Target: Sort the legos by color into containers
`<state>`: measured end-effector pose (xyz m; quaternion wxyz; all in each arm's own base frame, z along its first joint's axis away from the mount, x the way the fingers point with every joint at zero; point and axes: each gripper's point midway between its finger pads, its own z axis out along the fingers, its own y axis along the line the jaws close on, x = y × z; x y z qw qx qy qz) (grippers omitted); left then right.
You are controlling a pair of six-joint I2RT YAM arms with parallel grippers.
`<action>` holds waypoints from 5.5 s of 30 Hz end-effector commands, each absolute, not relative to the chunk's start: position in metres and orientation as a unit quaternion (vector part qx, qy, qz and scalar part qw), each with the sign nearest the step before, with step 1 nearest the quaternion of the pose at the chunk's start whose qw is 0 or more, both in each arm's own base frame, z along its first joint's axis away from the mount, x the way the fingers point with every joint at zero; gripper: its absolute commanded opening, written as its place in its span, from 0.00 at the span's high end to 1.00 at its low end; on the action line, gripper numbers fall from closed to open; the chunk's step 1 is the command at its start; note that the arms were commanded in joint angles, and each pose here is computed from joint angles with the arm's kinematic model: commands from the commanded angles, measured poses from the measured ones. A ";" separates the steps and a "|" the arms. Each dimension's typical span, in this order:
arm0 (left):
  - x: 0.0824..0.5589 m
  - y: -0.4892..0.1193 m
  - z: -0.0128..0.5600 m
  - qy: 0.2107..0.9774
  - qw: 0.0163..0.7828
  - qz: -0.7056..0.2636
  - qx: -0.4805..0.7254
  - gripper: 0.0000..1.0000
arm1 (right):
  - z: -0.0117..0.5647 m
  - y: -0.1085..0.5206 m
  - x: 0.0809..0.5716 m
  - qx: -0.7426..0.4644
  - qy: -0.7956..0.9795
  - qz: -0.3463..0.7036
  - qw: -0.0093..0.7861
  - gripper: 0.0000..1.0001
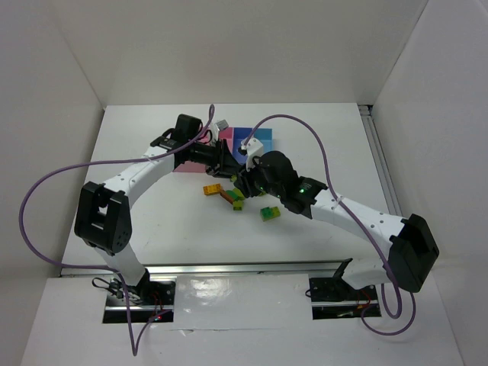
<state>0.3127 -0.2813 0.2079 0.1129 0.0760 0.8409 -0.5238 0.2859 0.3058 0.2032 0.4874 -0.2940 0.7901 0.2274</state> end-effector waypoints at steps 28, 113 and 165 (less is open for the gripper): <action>0.298 -0.259 0.194 0.840 0.112 -0.493 0.197 0.46 | 0.208 0.292 0.280 -0.293 0.797 0.227 0.476 0.91; 0.505 -0.190 0.141 0.949 0.313 -0.030 -0.036 1.00 | 0.192 0.210 0.442 0.024 0.861 0.110 0.496 0.81; 0.359 -0.167 0.147 0.959 0.265 -0.084 -0.061 0.30 | 0.070 0.231 0.283 -0.183 0.943 0.116 0.252 0.29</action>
